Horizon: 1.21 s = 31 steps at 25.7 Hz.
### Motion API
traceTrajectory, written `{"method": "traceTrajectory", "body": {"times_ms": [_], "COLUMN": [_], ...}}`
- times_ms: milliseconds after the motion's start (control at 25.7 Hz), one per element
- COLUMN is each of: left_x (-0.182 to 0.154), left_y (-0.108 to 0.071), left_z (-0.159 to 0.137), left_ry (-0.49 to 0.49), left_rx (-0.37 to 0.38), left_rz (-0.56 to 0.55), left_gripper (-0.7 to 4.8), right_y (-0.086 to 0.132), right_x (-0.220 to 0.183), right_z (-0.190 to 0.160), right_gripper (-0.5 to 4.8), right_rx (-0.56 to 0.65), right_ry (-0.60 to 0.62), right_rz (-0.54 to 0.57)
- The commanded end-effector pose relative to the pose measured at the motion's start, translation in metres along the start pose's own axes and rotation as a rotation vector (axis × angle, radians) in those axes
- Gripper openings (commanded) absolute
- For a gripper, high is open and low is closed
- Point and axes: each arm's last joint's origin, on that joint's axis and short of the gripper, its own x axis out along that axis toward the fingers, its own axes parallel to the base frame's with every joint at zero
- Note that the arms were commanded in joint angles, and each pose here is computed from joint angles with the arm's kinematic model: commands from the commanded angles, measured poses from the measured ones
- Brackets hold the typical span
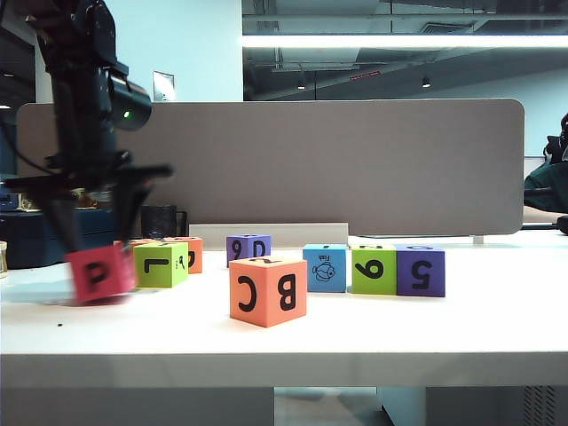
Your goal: Select the appropriate blocks from the scattered letter blocks on the table and arrange them in a row to spell out "TURING".
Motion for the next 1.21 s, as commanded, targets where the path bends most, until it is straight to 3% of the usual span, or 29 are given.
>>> {"method": "traceTrajectory", "body": {"times_ms": [39, 233, 428, 545, 661, 895, 1206], "left_x": [-0.022, -0.049, -0.045, -0.041, -0.036, -0.024, 0.003], "left_y": [-0.017, -0.052, -0.079, -0.095, -0.108, -0.122, -0.125], "left_z": [-0.003, -0.003, -0.005, -0.007, -0.007, 0.002, 0.008], "left_ry": [-0.025, -0.159, -0.224, -0.27, -0.309, -0.38, -0.307], "left_rx": [0.045, 0.155, 0.243, 0.321, 0.358, 0.379, 0.386], "left_rz": [-0.095, -0.103, -0.083, -0.04, -0.033, -0.058, -0.087], "left_gripper": [2.36, 2.36, 2.26, 1.75, 1.69, 1.79, 1.83], "right_y": [0.002, 0.002, 0.002, 0.002, 0.002, 0.002, 0.002], "right_x": [-0.002, -0.002, -0.002, -0.002, -0.002, -0.002, -0.002], "right_z": [0.001, 0.001, 0.001, 0.001, 0.001, 0.001, 0.001], "right_gripper": [-0.01, -0.01, -0.01, -0.01, -0.01, -0.01, -0.01], "right_rx": [-0.018, -0.018, -0.018, -0.018, -0.018, -0.018, -0.018], "right_ry": [-0.019, -0.019, -0.019, -0.019, -0.019, -0.019, -0.019], "right_rz": [0.001, 0.0, 0.0, 0.001, 0.0, 0.001, 0.001]}}
